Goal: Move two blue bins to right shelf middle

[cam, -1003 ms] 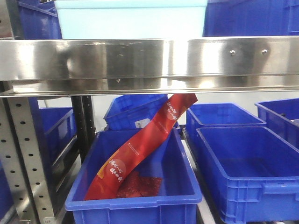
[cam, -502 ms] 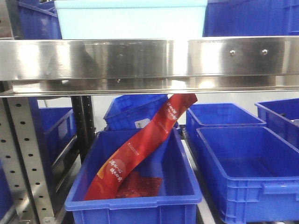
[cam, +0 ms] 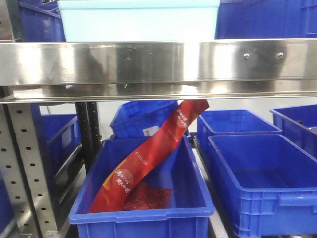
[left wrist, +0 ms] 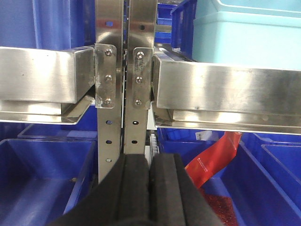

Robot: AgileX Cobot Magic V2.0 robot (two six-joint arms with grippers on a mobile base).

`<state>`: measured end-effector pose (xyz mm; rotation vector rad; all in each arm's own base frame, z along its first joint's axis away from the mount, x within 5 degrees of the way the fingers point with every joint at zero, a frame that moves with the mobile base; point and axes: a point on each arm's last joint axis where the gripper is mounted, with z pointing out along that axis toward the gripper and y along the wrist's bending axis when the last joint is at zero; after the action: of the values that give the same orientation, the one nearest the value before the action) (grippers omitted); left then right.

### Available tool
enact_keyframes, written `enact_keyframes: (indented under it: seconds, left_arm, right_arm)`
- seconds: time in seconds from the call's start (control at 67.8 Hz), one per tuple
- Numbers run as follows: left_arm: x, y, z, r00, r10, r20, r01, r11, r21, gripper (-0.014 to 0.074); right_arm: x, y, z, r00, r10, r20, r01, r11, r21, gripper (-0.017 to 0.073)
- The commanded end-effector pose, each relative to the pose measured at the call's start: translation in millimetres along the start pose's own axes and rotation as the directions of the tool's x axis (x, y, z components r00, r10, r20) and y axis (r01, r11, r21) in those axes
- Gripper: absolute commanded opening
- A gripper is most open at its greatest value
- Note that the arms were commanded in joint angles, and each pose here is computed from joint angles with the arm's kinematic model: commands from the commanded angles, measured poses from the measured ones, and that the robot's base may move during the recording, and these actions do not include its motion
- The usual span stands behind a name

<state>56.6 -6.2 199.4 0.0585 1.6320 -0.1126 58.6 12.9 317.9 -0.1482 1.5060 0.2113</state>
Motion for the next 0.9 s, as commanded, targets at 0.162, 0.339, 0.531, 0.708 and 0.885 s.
enact_keyframes:
  seconds: [0.162, 0.339, 0.531, 0.708, 0.885]
  left_arm:
    - [-3.0, -0.2, -0.7, 1.0, 0.001, 0.03, -0.002, 1.0, 0.001, -0.0111]
    - [-3.0, -0.2, -0.7, 1.0, 0.001, 0.03, -0.002, 1.0, 0.001, -0.0111]
    - [-3.0, -0.2, -0.7, 1.0, 0.001, 0.03, -0.002, 1.0, 0.001, -0.0111]
    - [-3.0, -0.2, -0.7, 1.0, 0.001, 0.03, -0.002, 1.0, 0.001, -0.0111]
    - [-3.0, -0.2, -0.7, 1.0, 0.001, 0.03, -0.002, 1.0, 0.001, -0.0111]
  right_arm:
    - [6.9, -0.6, -2.0, 0.999, -0.031, 0.023, 0.03, 1.0, 0.008, -0.0162]
    - [40.9, -7.2, -2.5, 0.999, 0.031, -0.025, -0.028, 0.993, 0.113, -0.0162]
    - [90.1, -14.5, -3.5, 0.998, 0.058, -0.019, -0.054, 0.979, 0.196, -0.0162]
    - [107.7, -14.1, -9.6, 0.999, 0.049, -0.006, -0.047, 0.98, 0.195, -0.0162]
    - [107.1, -13.8, -11.3, 1.0, 0.027, 0.003, -0.027, 0.981, 0.194, -0.0162]
